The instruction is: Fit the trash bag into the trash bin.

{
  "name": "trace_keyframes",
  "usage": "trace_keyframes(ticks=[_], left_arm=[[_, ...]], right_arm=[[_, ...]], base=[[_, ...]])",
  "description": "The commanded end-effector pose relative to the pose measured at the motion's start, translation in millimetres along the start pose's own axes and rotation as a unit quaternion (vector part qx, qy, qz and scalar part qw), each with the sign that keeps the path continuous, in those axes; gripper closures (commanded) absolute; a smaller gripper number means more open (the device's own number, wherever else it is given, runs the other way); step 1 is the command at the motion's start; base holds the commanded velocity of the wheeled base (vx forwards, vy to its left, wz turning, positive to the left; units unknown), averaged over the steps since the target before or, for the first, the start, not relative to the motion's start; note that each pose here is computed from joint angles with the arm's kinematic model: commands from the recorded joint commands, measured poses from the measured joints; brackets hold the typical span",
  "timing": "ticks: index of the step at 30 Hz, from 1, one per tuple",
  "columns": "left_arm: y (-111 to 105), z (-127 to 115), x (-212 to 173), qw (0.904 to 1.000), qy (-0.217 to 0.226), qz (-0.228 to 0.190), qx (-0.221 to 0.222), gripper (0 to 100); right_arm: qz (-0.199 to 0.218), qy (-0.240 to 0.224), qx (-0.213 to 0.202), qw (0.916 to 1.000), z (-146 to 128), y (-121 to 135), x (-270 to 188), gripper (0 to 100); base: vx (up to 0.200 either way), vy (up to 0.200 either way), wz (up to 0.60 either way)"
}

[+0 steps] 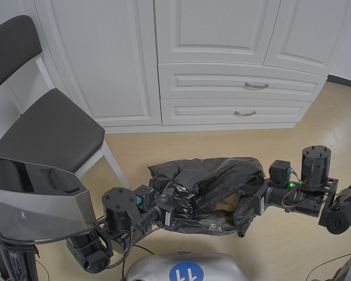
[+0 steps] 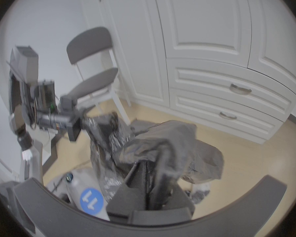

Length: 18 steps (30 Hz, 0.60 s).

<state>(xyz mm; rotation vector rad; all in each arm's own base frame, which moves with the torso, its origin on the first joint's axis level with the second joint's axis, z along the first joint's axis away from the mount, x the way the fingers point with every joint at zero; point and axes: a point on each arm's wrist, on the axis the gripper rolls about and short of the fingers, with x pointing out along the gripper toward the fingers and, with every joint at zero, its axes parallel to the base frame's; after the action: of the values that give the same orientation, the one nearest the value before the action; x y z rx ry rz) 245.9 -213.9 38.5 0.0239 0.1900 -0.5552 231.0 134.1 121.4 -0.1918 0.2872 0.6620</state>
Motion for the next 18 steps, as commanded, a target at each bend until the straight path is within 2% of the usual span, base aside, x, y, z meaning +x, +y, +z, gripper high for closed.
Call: trace_keyframes(ticks=[1,7,11,14,18], left_arm=[[-4,-4,3,1.0000,0.004,-0.004,0.001,100],[-7,-5,4,1.0000,0.004,-0.008,0.001,100],[-10,-4,3,0.9999,0.003,-0.013,0.001,100],[-11,-6,2,0.9999,0.006,-0.014,0.002,100],[-9,-8,1,0.9999,0.011,-0.012,0.002,100]], right_arm=[[0.033,-0.010,0.011,0.9993,-1,20,15,100],[0.056,-0.023,0.028,0.9978,3,42,22,100],[0.039,-0.024,0.071,0.9964,8,62,44,100],[0.016,-0.033,0.129,0.9909,16,77,69,100],[0.005,-0.048,0.190,0.9805,25,85,91,100]], base=[[0.000,0.000,0.00],[0.000,0.000,0.00],[0.000,0.000,0.00],[0.000,0.000,0.00],[0.000,0.000,0.00]])
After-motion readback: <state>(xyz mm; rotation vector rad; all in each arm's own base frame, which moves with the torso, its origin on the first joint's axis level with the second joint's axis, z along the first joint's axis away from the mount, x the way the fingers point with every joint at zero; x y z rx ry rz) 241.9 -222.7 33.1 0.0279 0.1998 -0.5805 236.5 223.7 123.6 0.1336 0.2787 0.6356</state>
